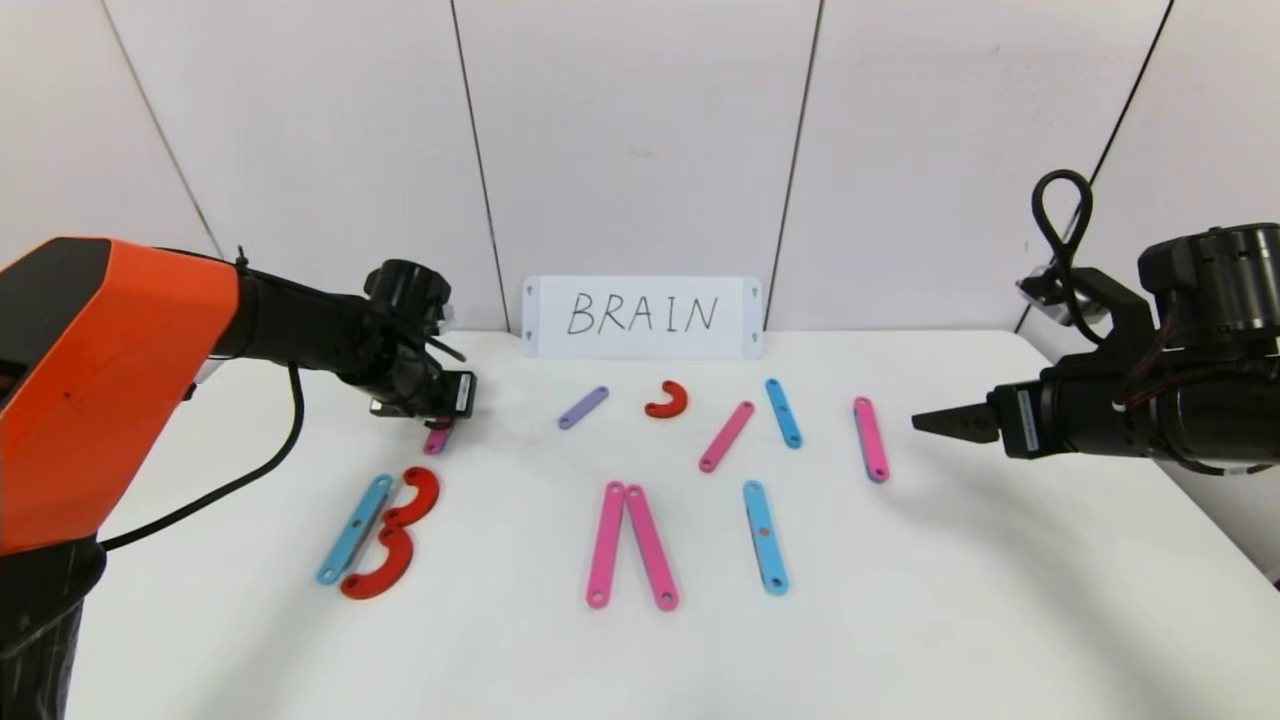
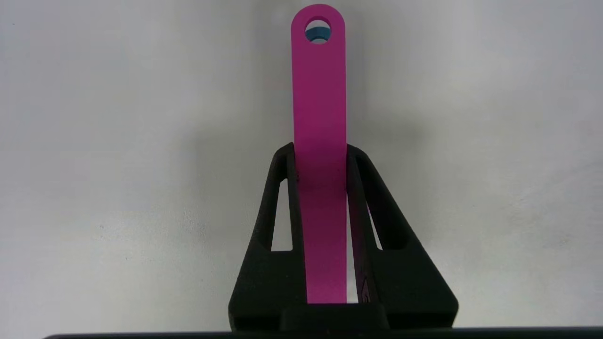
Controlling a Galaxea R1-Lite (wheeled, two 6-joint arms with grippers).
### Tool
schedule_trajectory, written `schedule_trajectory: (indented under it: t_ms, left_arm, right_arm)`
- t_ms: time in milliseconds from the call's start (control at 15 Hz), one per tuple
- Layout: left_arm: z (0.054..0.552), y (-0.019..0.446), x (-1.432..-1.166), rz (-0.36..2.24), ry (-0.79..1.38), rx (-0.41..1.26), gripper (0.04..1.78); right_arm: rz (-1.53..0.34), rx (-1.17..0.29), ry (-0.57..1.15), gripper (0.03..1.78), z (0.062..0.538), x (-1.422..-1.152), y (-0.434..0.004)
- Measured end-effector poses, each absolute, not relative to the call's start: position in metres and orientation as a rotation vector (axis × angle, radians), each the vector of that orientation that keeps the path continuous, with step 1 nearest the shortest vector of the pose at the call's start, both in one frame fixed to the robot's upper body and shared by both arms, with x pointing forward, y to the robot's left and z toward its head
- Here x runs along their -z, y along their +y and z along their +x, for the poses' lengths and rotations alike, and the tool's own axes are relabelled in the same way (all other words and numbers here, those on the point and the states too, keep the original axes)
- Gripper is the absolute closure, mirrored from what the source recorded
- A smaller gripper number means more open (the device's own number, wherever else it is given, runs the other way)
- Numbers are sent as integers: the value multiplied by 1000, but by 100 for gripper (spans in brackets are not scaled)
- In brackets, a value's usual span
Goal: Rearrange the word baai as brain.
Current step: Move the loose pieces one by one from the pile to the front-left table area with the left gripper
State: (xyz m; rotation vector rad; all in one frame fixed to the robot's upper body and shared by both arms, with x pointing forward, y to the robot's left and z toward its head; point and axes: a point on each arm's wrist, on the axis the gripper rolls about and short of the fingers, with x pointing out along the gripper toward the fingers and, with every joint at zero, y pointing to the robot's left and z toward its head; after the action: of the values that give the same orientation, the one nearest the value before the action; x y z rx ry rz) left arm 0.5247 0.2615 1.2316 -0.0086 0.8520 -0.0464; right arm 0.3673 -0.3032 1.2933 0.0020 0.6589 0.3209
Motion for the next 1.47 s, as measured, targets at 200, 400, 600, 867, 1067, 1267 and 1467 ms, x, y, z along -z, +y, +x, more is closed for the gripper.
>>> schedule_trajectory:
  t_ms: [200, 400, 600, 867, 1067, 1267, 1467]
  left_arm:
    - [506, 254, -1258, -41, 861, 48, 151]
    - [474, 236, -1288, -107, 903, 51, 151]
    - [442, 221, -1299, -151, 965, 45, 151]
    - [420, 216, -1281, -125, 1007, 28, 151]
    - [411, 215, -1261, -124, 1030, 23, 151]
    - [405, 210, -1248, -110, 1044, 39, 151]
    - [401, 206, -1242, -95, 1063, 48, 151]
  right_arm:
    - [2, -321, 661, 11, 367, -1293, -303]
    - [2, -323, 662, 11, 367, -1292, -303]
    - [1, -323, 663, 11, 367, -1292, -303]
    - [1, -324, 663, 11, 366, -1292, -302]
    - [0, -326, 666, 11, 366, -1291, -301]
    - [-1, -329, 670, 11, 366, -1290, -300]
    - [-2, -331, 670, 11, 366, -1290, -300]
